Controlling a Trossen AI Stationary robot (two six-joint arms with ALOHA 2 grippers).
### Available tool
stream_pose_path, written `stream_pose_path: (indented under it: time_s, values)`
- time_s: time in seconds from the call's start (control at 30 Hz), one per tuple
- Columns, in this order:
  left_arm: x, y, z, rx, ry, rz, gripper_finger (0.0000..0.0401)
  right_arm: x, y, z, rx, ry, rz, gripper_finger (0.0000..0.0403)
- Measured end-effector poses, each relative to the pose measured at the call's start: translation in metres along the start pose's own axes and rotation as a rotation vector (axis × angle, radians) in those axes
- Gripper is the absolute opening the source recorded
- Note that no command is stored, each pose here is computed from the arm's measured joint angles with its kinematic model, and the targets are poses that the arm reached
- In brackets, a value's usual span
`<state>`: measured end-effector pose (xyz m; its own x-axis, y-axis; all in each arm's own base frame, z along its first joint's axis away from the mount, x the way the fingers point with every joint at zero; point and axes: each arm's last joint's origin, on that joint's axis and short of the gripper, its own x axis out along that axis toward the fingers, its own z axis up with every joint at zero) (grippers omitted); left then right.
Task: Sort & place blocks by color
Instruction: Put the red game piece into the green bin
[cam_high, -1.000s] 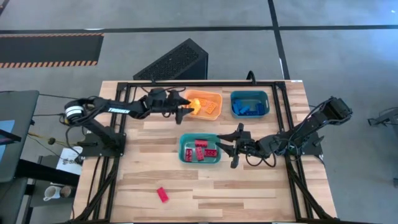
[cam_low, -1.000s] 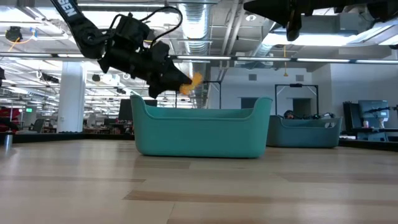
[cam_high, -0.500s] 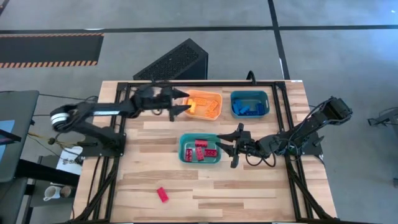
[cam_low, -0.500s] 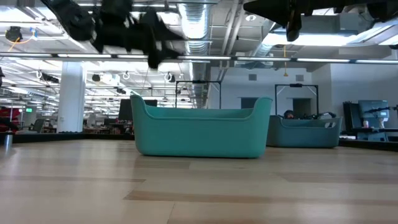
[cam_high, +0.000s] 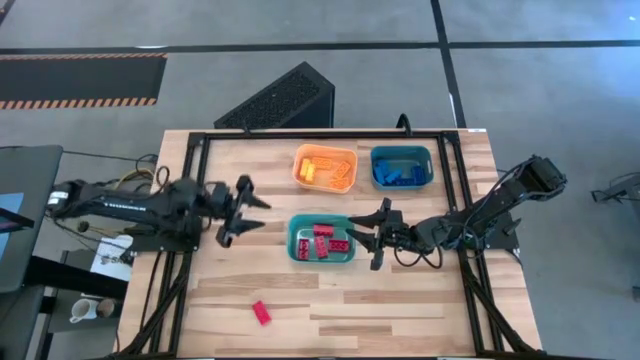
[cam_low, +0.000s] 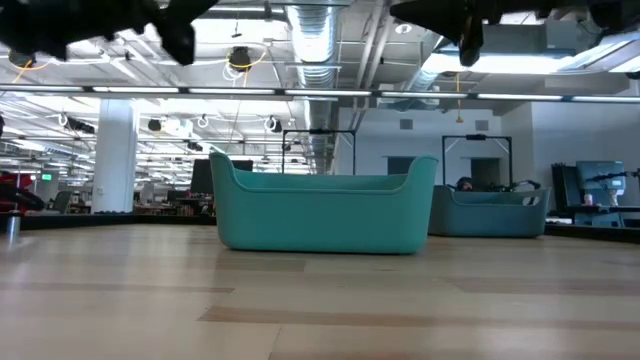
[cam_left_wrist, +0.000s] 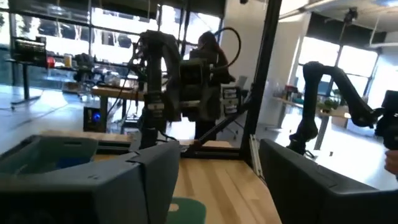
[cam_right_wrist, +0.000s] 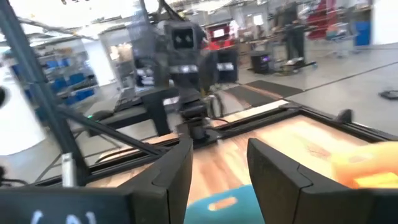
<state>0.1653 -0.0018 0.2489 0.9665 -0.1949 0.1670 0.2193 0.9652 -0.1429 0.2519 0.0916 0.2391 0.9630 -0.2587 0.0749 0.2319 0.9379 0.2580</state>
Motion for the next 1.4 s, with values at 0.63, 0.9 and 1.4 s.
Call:
stream_pose_path:
  time_s: [0.63,0.9,1.4]
  values:
    - [-0.022,-0.046,-0.022,0.021,-0.026,-0.138,0.0168,0.103,0.076,-0.016,-0.075,0.18,0.028,0.0245]
    - [-0.033,-0.043,-0.021,0.028,0.008,-0.079,0.0153,0.151,0.119,-0.048,-0.141,0.232,0.065,0.0246]
    - [-0.04,-0.042,-0.025,0.06,0.071,-0.065,0.0142,0.201,0.15,-0.094,-0.185,0.416,0.019,0.0312]
